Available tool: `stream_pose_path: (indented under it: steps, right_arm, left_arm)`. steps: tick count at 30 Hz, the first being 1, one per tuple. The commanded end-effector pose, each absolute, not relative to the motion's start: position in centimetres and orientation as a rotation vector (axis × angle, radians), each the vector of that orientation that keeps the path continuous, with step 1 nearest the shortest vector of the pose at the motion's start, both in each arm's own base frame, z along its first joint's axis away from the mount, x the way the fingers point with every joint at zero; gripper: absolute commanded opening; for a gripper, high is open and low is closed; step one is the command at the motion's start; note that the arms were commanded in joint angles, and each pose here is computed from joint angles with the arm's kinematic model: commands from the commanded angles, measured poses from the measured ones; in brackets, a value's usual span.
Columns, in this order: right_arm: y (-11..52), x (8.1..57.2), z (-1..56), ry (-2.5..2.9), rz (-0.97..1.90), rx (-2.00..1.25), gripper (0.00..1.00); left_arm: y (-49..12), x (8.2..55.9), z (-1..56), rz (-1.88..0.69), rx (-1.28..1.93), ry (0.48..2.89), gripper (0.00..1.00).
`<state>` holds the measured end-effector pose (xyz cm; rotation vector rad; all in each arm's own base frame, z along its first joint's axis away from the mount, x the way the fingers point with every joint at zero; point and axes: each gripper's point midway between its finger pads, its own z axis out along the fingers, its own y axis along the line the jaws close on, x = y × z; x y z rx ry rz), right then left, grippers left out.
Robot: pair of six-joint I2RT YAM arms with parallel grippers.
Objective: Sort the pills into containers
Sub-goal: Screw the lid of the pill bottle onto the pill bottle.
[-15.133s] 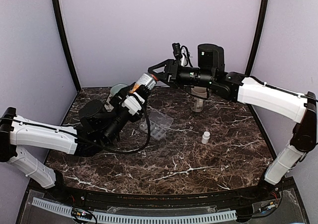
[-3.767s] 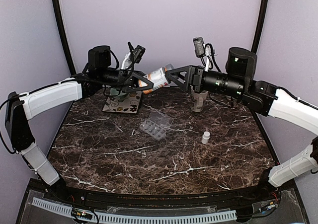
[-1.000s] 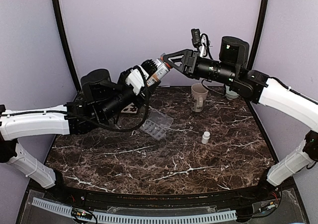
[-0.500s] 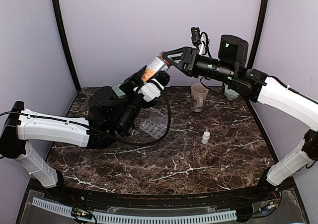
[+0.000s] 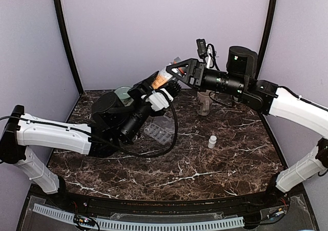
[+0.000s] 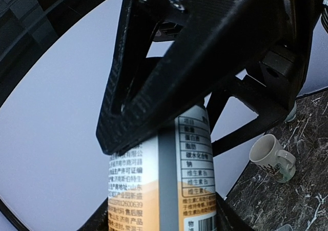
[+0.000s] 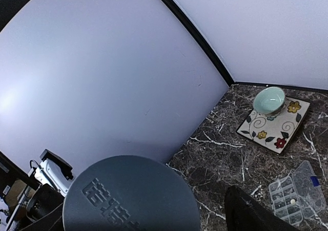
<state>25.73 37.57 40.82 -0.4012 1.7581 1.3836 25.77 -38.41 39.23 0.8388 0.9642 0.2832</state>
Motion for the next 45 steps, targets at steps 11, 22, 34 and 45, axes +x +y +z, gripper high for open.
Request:
stream_pose_path:
  steps: [11,22,34,45]
  right_arm:
    - [34.2,22.8,43.2,1.620,1.356,-0.456,0.90]
    - [33.8,22.3,43.2,1.589,1.228,-0.569,0.88]
    - [33.6,22.3,43.7,1.554,1.206,-0.581,0.89]
    - [34.3,22.1,43.6,1.565,1.206,-0.606,0.89]
  left_arm:
    - [-33.5,27.2,43.2,-0.070,0.704,1.122,0.00]
    - [-34.5,25.1,43.1,-0.825,1.019,1.270,0.00]
    - [-36.0,23.4,41.2,-1.427,1.242,1.412,0.00]
    - [-36.5,23.6,40.5,-1.572,1.265,1.426,0.00]
